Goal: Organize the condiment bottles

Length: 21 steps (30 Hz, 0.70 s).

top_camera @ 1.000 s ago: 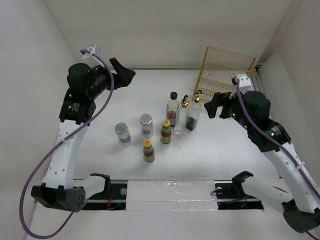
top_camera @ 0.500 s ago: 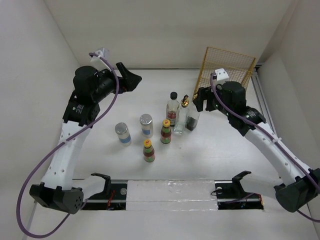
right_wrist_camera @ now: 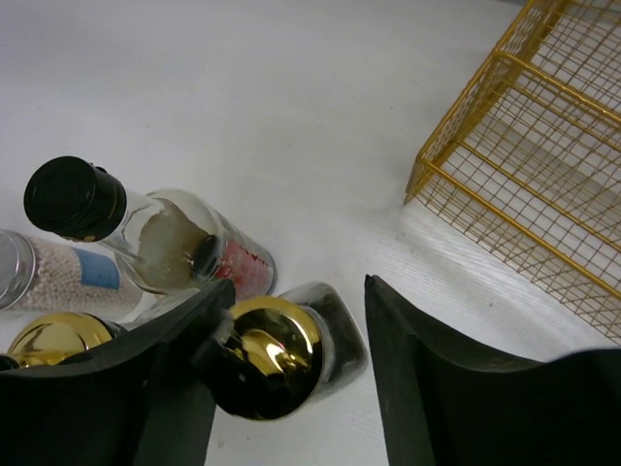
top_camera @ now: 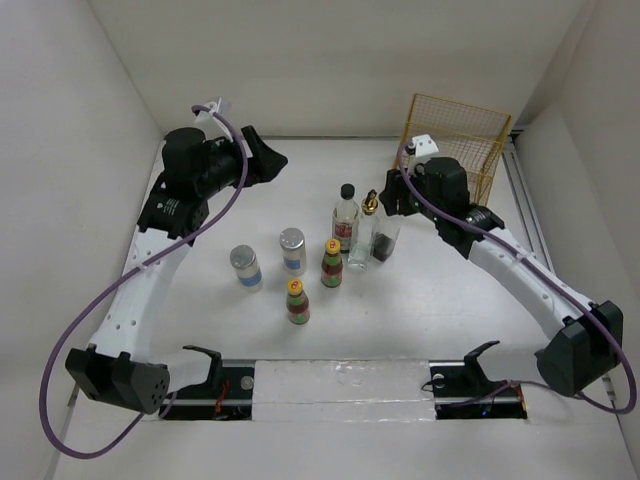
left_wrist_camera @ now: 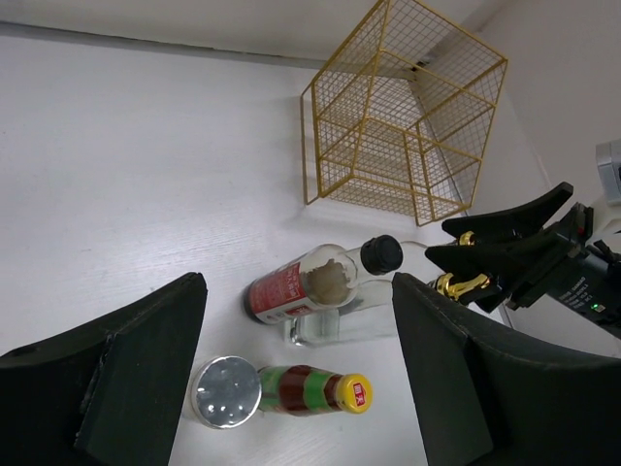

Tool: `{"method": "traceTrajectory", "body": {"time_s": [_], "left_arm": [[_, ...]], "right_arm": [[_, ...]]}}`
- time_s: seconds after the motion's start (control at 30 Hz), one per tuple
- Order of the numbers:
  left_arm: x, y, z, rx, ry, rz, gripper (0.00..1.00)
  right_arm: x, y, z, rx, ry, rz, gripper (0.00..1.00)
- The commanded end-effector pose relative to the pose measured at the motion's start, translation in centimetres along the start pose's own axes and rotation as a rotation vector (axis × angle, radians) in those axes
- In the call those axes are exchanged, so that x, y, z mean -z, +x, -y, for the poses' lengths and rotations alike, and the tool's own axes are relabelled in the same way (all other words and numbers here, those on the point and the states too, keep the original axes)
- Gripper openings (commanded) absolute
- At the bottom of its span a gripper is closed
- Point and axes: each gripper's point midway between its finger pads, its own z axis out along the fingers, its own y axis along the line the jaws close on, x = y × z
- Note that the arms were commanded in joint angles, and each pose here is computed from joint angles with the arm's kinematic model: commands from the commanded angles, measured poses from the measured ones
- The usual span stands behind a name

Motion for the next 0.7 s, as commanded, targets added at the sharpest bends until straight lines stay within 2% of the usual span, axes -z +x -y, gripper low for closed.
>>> {"method": "traceTrajectory", "body": {"time_s": [0.0,0.03,0.07,0.13,0.17,0.23,0.27,0.3,0.37,0.4,0.5,0.53,0.6,0.63,0.67], "left_arm": [[0.8,-2.3,1.6,-0.028,0.037,0.063,0.73],[0.8,-2.3,1.6,-0.028,0.037,0.063,0.73],[0.8,-2.3,1.6,-0.028,0.037,0.063,0.73],[0.7,-2.4,1.5,-0.027,0.028,0.068,0.72],[0.9,-2.7,1.7,-0.030,0.032,0.076,0.72],[0.8,-2.8,1.5,-0.030,0.023,0.081,0.67],[0.8,-2.8,1.5,-0.030,0.023,0.081,0.66],[1.0,-3.2,1.8,-0.033,0.028,0.092,0.65],[0.8,-3.8,2.1,-0.025,0.035,0.103,0.63],[0.8,-4.1,2.5,-0.019,0.047,0.105,0.63],[0.5,-4.8,2.8,-0.022,0.052,0.113,0.62],[0.5,-4.8,2.8,-0.022,0.052,0.113,0.62],[0.2,-4.6,2.6,-0.020,0.048,0.106,0.62],[0.2,-4.6,2.6,-0.020,0.048,0.106,0.62],[0.2,-4.6,2.6,-0.020,0.048,0.106,0.60]], "right_arm": [[-0.5,-2.0,0.2,0.009,0.018,0.088,0.60],[-0.5,-2.3,0.2,0.009,0.016,0.102,0.56],[-0.7,-1.6,0.4,-0.002,0.028,0.089,0.44],[-0.3,-1.7,0.7,-0.011,0.061,0.100,0.34],[0.3,-1.9,0.9,-0.013,0.067,0.115,0.21],[1.4,-2.7,1.4,-0.017,0.095,0.147,0.14],[2.0,-3.2,0.9,-0.026,0.082,0.166,0.12],[4.0,-6.0,0.7,-0.034,0.081,0.241,0.11],[6.5,-8.5,0.8,-0.042,0.092,0.293,0.09],[8.7,-11.9,0.5,-0.051,0.089,0.367,0.09],[12.2,-15.7,1.4,-0.041,0.124,0.420,0.07],[13.5,-18.7,1.3,-0.038,0.128,0.467,0.05],[14.6,-20.4,2.3,-0.046,0.165,0.477,0.03],[16.5,-23.1,2.3,-0.053,0.168,0.541,0.03],[15.9,-24.0,2.6,-0.053,0.171,0.545,0.02]]}}
